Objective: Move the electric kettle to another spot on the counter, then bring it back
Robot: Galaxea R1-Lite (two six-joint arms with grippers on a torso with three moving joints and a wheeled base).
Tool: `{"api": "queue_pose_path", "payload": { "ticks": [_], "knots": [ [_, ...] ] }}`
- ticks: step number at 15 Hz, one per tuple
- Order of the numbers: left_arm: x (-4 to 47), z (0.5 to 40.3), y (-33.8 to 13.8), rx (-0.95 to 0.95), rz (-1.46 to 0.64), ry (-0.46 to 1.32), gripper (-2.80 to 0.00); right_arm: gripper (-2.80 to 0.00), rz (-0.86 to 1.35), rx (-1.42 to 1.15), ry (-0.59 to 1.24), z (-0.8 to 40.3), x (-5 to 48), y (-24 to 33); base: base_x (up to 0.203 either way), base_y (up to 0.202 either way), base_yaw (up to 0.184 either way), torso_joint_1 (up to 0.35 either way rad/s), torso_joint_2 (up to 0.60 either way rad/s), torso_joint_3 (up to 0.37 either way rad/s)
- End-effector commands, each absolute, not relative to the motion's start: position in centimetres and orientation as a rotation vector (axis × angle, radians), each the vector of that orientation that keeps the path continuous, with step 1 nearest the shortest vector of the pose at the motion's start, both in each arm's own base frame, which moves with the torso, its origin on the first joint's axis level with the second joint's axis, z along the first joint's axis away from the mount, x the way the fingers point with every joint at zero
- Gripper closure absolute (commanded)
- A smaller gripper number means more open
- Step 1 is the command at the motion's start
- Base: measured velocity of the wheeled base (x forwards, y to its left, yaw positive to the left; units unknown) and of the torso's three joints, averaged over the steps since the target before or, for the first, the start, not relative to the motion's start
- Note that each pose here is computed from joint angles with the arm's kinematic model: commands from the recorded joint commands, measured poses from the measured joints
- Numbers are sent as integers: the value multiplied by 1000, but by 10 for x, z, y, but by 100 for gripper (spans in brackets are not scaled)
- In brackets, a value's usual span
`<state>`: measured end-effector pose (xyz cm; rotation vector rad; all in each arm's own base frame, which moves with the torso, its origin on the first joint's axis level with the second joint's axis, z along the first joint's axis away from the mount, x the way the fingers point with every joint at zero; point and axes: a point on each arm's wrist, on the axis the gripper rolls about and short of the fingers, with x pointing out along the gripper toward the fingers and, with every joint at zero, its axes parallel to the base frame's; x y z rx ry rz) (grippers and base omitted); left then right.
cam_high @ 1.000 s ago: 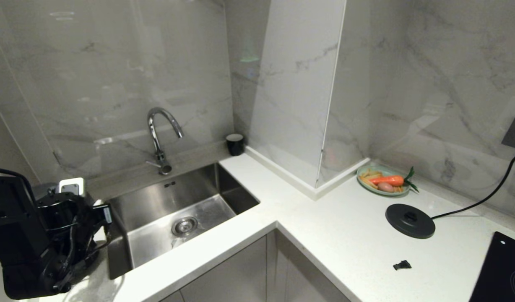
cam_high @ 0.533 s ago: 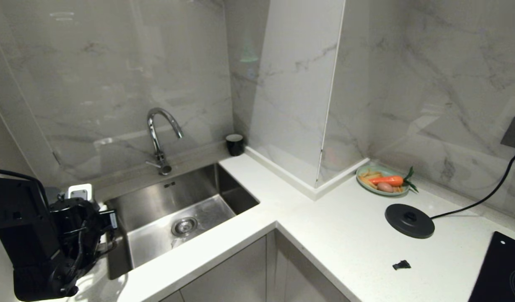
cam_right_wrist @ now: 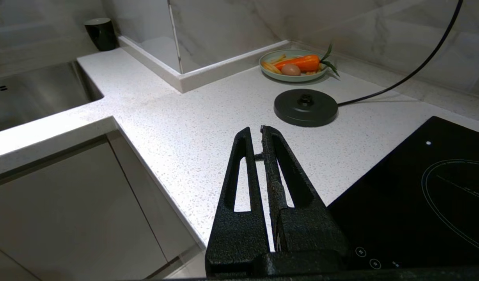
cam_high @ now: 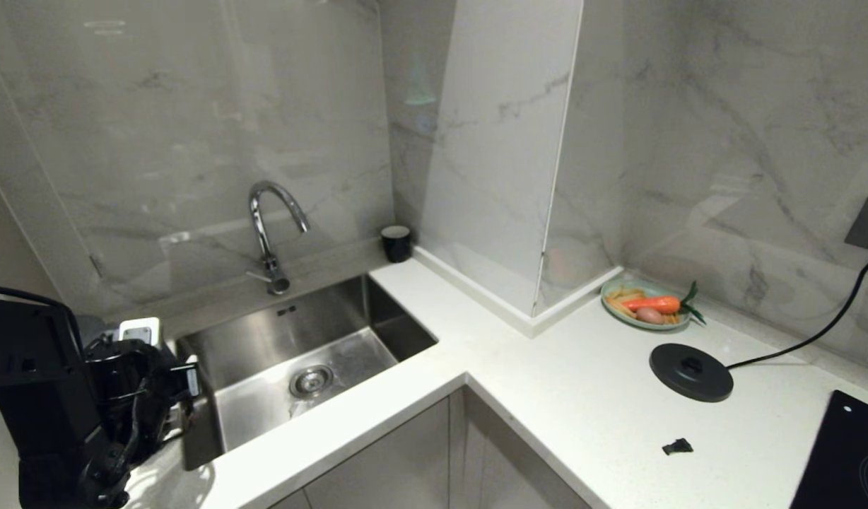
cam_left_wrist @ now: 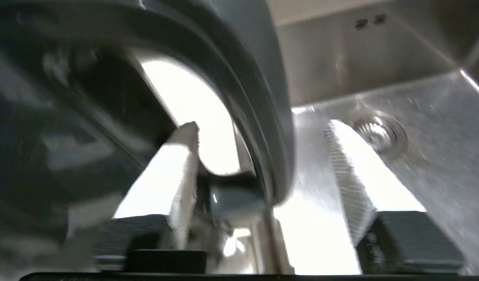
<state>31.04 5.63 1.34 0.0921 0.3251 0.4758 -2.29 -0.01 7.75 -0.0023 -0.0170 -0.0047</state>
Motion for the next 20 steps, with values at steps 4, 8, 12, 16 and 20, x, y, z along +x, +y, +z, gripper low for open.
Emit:
{"api": "queue_pose_path", "payload": {
  "ticks": [4, 8, 12, 16, 20],
  "knots": [
    [277, 31, 42, 79, 421, 343, -280, 0, -5, -3, -17, 77, -23, 0, 0, 0, 0, 0, 0, 0],
    [256, 40, 32, 29, 387, 346, -280, 0, -5, -3, -15, 78, -23, 0, 0, 0, 0, 0, 0, 0],
    [240, 52, 26, 4, 373, 324, -280, 0, -5, -3, -16, 78, -23, 0, 0, 0, 0, 0, 0, 0],
    [217, 61, 22, -16, 358, 324, -280, 0, -5, -3, -17, 77, -23, 0, 0, 0, 0, 0, 0, 0],
    [199, 80, 16, -84, 328, 238, -280, 0, -5, -3, -16, 77, -23, 0, 0, 0, 0, 0, 0, 0]
  ]
}}
